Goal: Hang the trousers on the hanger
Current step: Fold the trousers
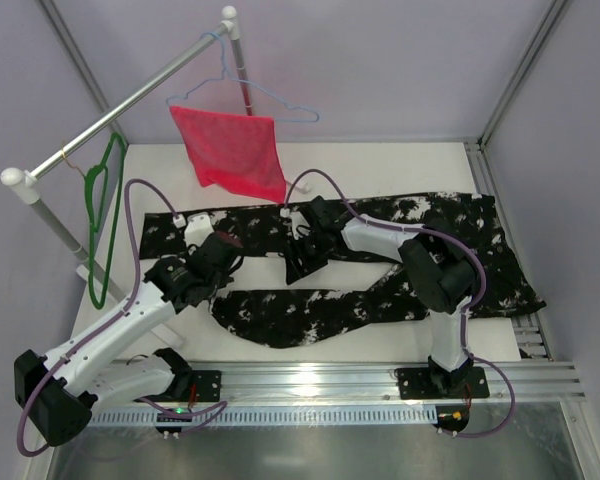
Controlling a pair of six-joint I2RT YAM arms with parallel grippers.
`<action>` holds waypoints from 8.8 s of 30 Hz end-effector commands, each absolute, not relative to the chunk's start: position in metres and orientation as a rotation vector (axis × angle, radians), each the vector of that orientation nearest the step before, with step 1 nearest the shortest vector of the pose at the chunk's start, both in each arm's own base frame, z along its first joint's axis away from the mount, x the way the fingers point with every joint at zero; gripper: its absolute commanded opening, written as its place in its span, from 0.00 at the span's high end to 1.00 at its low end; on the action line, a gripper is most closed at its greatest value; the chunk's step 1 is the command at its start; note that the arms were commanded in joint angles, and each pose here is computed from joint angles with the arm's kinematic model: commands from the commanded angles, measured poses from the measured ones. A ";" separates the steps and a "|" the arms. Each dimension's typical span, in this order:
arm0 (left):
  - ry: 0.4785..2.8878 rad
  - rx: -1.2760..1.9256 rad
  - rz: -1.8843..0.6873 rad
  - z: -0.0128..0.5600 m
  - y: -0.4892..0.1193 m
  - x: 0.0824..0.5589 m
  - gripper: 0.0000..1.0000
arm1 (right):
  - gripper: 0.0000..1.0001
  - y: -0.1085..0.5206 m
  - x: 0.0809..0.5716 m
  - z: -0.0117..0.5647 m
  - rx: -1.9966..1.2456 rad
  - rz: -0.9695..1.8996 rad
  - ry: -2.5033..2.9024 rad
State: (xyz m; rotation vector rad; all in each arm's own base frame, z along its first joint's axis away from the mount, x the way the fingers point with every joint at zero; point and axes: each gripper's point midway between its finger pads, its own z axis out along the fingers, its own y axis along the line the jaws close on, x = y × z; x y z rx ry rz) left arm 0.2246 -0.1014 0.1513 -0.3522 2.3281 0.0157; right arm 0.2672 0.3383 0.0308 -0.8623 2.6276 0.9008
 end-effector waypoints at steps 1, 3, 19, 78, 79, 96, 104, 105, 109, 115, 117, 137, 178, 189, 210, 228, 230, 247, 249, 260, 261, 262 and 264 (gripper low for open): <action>2.269 -0.438 0.095 0.164 -0.084 0.226 0.99 | 0.40 0.336 0.262 0.021 -0.925 0.843 2.644; 2.269 -0.444 0.084 0.165 -0.086 0.227 1.00 | 0.41 0.334 0.258 0.018 -0.957 0.834 2.648; 2.302 -0.435 0.078 0.151 -0.093 0.229 1.00 | 0.51 0.310 0.219 0.018 -1.124 0.807 2.650; 2.503 -0.518 -0.413 0.119 -0.180 0.338 0.27 | 0.96 0.331 0.173 0.135 -1.026 0.891 2.206; 2.504 -0.515 -0.429 0.119 -0.184 0.342 0.27 | 0.96 0.334 0.169 0.133 -1.047 0.890 2.204; 2.623 -0.515 -0.374 0.066 -0.204 0.378 0.28 | 0.96 0.329 0.155 0.120 -1.055 0.891 2.216; 2.621 -0.460 -0.241 0.095 -0.189 0.397 0.89 | 0.96 0.311 0.181 0.124 -0.928 0.697 2.219; 2.592 -0.437 -0.222 0.109 -0.186 0.402 0.93 | 0.96 0.309 0.191 0.131 -0.884 0.648 2.207; 2.481 -0.402 -0.135 0.176 -0.171 0.417 1.00 | 0.96 0.268 0.248 0.159 -0.639 0.262 2.186; 2.313 -0.426 -0.069 0.236 -0.139 0.404 1.00 | 0.96 0.245 0.274 0.206 -0.482 0.117 2.117; 2.257 -0.428 -0.126 0.237 -0.138 0.398 1.00 | 0.96 0.243 0.273 0.204 -0.484 0.108 2.116; 2.649 -0.349 -0.176 0.098 -0.202 0.410 0.41 | 0.96 0.307 0.160 0.112 -0.963 0.788 2.282; 2.336 -0.395 -0.030 0.229 -0.149 0.428 1.00 | 0.96 0.238 0.288 0.198 -0.460 0.002 2.194; 2.430 -0.529 0.191 0.131 -0.076 0.307 1.00 | 0.96 0.300 0.172 0.100 -0.684 0.706 2.403; 2.452 -0.601 0.534 0.088 -0.016 0.236 1.00 | 0.56 0.272 0.187 0.103 -0.252 0.552 2.601; 2.453 -0.622 0.413 0.085 -0.026 0.230 1.00 | 0.51 0.150 0.246 0.043 0.877 -0.238 2.779; 2.452 -0.626 0.382 0.084 -0.029 0.231 0.99 | 0.49 0.146 0.249 0.039 0.922 -0.252 2.761; 2.453 -0.629 0.369 0.077 -0.033 0.236 1.00 | 0.96 0.146 0.274 0.022 0.996 -0.273 2.727; 2.437 -0.630 0.404 0.077 -0.029 0.238 1.00 | 0.96 0.144 0.282 0.030 1.015 -0.251 2.717; 2.397 -0.683 0.625 0.066 -0.005 0.238 1.00 | 0.96 0.109 0.297 0.078 1.209 -0.152 2.525; 2.387 -0.708 0.626 0.067 -0.003 0.238 1.00 | 0.96 0.108 0.298 0.080 1.217 -0.147 2.519; 2.370 -0.723 0.634 0.069 0.000 0.238 1.00 | 0.96 0.107 0.299 0.079 1.228 -0.143 2.521; 2.328 -0.773 0.629 0.076 0.006 0.238 1.00 | 0.96 0.103 0.300 0.079 1.264 -0.136 2.512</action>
